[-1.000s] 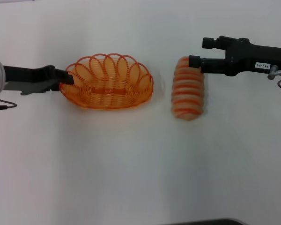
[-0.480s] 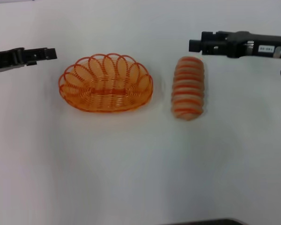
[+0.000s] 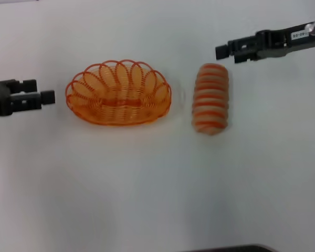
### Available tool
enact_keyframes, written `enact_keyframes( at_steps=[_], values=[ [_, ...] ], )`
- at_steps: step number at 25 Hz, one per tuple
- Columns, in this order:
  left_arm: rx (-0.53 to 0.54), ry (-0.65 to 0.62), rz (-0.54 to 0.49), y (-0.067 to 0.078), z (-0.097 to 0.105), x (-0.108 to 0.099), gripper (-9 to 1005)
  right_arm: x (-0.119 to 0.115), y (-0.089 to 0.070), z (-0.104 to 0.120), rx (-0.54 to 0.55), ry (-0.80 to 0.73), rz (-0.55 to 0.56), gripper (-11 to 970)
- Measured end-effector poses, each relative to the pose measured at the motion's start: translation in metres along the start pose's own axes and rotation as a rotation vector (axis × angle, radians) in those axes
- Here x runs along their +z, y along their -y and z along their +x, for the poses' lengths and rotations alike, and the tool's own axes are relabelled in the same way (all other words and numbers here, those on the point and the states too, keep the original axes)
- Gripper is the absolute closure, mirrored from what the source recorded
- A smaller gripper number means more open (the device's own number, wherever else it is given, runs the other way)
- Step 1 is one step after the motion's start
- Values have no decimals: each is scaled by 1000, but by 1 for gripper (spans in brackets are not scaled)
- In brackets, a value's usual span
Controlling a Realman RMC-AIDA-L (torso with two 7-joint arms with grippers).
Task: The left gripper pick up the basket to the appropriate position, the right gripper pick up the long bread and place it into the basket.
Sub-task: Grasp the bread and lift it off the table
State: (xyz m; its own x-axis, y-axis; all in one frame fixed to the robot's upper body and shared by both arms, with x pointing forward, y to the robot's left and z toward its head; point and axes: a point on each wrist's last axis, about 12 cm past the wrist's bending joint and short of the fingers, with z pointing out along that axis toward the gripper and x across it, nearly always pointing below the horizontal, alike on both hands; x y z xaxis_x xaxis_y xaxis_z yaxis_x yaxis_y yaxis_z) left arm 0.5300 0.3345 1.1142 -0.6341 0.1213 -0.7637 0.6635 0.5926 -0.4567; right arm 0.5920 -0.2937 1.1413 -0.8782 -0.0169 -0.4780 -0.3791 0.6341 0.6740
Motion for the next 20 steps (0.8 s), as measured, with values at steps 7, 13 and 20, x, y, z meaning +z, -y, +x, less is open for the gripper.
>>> enact_keyframes(
  at_steps=[7,13,20],
  values=[
    [226,-41,155,16,18,-13,199,19,-14,-17,97,-218,172,34],
    [335,-106,244,26,34,-15,199,33,-25,-25,134,-307,288,34],
    [400,-165,273,28,44,-15,198,47,-34,-32,196,-329,369,34]
  ],
)
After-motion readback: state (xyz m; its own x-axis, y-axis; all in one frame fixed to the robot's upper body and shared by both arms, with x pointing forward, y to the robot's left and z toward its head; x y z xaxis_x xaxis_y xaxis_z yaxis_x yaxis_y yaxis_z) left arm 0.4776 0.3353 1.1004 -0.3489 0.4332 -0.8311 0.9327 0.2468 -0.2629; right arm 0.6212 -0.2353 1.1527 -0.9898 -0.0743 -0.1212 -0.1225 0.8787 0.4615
